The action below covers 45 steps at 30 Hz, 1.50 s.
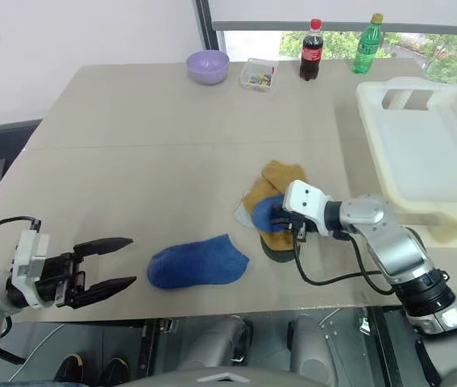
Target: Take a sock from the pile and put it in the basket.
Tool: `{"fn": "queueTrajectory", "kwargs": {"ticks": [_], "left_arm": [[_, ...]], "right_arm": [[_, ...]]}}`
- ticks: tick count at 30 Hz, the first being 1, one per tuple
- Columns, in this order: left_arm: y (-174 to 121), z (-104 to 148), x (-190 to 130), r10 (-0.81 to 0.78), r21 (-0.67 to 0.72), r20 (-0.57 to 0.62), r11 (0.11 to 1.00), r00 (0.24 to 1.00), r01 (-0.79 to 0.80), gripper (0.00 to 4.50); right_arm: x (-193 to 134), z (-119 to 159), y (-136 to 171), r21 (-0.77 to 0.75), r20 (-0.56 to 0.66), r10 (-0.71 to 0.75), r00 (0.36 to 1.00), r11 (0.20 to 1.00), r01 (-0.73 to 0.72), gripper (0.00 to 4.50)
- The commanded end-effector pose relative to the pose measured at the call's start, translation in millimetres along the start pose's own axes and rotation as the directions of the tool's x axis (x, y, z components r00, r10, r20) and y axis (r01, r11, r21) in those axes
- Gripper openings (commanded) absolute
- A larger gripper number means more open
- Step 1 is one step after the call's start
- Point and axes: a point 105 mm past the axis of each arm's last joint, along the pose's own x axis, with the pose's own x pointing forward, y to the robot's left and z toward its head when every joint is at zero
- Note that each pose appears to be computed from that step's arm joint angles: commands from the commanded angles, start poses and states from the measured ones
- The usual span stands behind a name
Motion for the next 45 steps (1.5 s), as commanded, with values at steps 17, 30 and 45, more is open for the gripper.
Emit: {"fn": "queueTrajectory", "kwargs": {"ticks": [17,30,45], "left_arm": [[1.1,12.0,0.4,0.016,0.053,0.030,0.998,0.999,-0.018,4.19],[4.3,11.9,1.9,0.019,0.056,0.033,0.998,0.999,-0.020,4.19],[2.9,13.0,-5.9,0.042,0.059,0.025,0.997,0.999,-0.044,4.19]], "right_arm": [[2.9,9.7,-9.7,-0.068,0.010,-0.047,0.999,0.997,0.048,0.09],[40.5,58.5,-1.1,-0.049,0.136,0.047,0.990,0.998,-0.041,0.09],[162.7,134.2,21.8,-0.082,0.203,0.115,0.972,0.992,-0.100,0.09]]}}
